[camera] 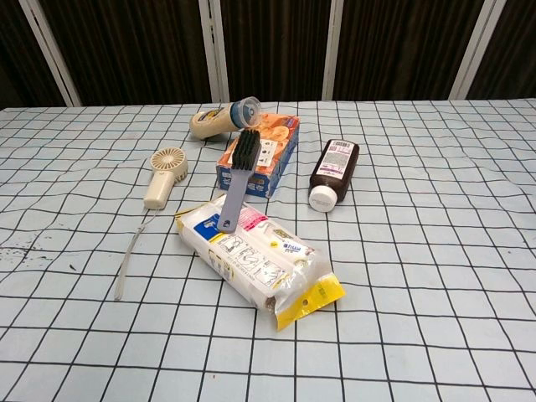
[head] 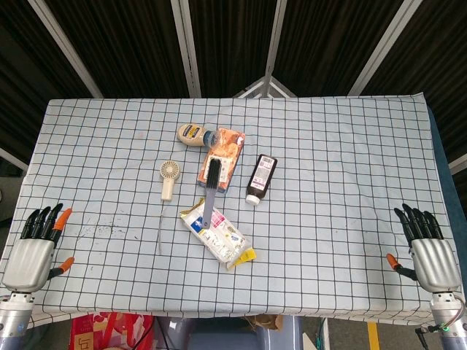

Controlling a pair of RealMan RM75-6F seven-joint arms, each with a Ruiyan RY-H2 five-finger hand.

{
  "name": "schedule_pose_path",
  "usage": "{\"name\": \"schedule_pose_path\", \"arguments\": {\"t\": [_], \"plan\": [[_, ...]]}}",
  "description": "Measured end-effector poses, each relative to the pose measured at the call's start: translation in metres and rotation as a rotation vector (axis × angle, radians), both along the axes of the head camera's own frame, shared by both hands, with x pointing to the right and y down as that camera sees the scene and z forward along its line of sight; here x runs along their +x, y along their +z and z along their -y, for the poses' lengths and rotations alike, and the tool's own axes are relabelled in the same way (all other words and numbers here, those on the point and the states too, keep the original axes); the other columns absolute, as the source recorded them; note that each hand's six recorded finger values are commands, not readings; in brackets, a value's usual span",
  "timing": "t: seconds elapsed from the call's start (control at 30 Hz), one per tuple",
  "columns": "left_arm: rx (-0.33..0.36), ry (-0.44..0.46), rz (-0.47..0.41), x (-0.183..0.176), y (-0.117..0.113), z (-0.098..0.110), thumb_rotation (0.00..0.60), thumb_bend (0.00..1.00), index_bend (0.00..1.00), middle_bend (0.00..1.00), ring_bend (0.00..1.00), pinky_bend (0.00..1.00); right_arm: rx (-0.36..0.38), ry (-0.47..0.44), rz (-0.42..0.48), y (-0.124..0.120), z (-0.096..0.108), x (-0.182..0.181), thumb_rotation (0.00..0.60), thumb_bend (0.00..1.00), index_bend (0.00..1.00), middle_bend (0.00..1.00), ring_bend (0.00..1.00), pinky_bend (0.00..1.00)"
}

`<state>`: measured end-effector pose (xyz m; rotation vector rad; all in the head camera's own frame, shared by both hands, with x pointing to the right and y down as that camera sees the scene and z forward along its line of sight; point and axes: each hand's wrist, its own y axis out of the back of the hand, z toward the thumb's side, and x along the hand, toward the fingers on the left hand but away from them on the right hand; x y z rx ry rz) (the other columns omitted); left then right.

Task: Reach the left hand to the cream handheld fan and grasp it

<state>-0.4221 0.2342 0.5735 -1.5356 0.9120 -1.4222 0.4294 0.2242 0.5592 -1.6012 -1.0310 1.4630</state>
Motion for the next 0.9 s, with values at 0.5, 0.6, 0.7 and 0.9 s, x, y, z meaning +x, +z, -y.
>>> {"name": "schedule_pose_path", "arguments": {"t": [0.5,0.6,0.7,0.9], "plan": [[-0.005,0.0,0.004,0.0,0.0,-0.001,0.6,0.15,0.0,0.0,0.0,0.0,0.003,-0.002,-0.001,-0.001,-0.001,0.0,0.6,0.28,0.01,0.0,0.0,0.0],[-0.006,-0.003,0.005,0.001,0.001,0.002,0.6,0.15,0.0,0.0,0.0,0.0,0.004,0.0,-0.002,-0.001,-0.001,0.0,0.6,0.28,0.01,0.0,0.0,0.0],[-0.004,0.003,0.017,0.003,0.002,0.006,0.6,0.15,0.0,0.03,0.01,0.08,0.004,-0.001,-0.002,0.0,-0.001,0.0,0.6,0.28,0.01,0.0,0.0,0.0],[0.022,0.053,0.074,0.016,0.008,0.029,0.6,0.39,0.0,0.57,0.44,0.51,0.002,-0.003,0.002,0.0,0.0,0.0,0.6,0.28,0.01,0.0,0.0,0.0]]}}
